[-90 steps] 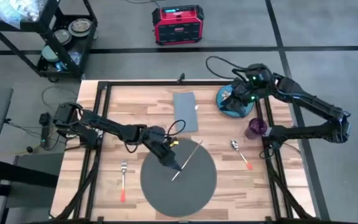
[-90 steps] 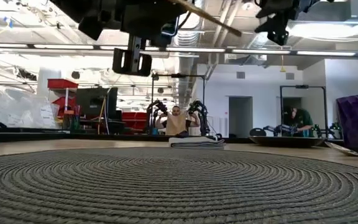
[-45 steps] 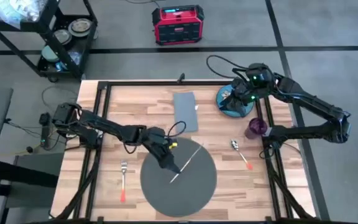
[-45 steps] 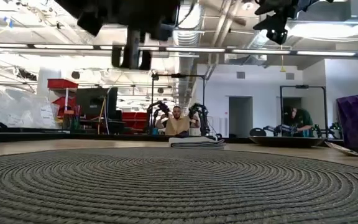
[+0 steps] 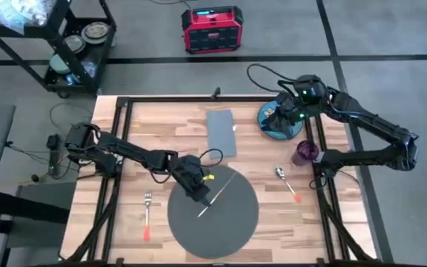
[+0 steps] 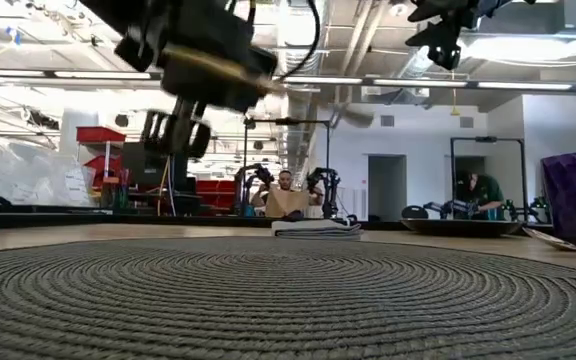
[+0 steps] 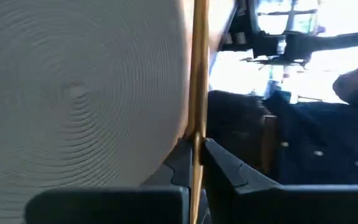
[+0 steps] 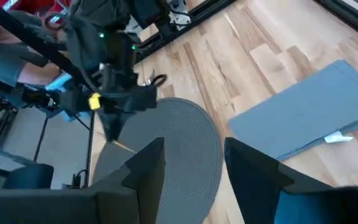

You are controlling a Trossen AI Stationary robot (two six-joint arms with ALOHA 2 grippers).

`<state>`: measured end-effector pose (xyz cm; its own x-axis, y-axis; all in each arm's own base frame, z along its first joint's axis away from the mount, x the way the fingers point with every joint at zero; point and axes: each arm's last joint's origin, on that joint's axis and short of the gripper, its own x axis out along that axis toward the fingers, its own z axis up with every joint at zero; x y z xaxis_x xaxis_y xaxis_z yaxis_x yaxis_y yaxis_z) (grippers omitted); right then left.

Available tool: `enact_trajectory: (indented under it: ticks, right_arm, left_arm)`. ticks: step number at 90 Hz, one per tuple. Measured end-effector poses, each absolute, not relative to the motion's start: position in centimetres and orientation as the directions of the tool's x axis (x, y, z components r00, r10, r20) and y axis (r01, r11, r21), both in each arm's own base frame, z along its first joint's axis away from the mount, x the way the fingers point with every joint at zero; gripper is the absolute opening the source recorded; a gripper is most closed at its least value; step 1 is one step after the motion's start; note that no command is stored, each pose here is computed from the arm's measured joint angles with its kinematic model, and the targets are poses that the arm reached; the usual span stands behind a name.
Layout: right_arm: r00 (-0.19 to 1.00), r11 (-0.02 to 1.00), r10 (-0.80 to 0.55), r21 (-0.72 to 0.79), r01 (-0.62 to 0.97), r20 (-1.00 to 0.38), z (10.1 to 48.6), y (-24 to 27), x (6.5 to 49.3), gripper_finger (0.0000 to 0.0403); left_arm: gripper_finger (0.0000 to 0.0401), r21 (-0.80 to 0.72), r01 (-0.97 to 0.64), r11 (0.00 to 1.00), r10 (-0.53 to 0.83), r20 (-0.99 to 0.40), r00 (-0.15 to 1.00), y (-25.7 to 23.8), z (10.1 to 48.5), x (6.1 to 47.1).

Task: Set table place
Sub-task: Put the gold table knife on the gray table mat

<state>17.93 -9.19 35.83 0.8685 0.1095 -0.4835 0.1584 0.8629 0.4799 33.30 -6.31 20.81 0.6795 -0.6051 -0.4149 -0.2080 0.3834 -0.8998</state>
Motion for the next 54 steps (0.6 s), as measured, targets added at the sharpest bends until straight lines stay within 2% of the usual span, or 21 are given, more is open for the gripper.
enact_trajectory:
  ticks: [14, 54]
  right_arm:
    - [0.867, 0.858, 0.128, 0.492, 0.147, -0.481, 35.82, -9.11, 17.88, 0.0155]
    - [0.871, 0.857, 0.136, 0.498, 0.136, -0.472, 35.89, -9.09, 17.90, 0.0155]
  left_arm:
    - [0.0000, -0.886, -0.235, 0.401, -0.594, -0.446, 0.670, -6.15, 20.19, 33.19]
    - [0.0000, -0.898, -0.213, 0.386, -0.559, -0.411, 0.720, -5.75, 20.80, 33.54]
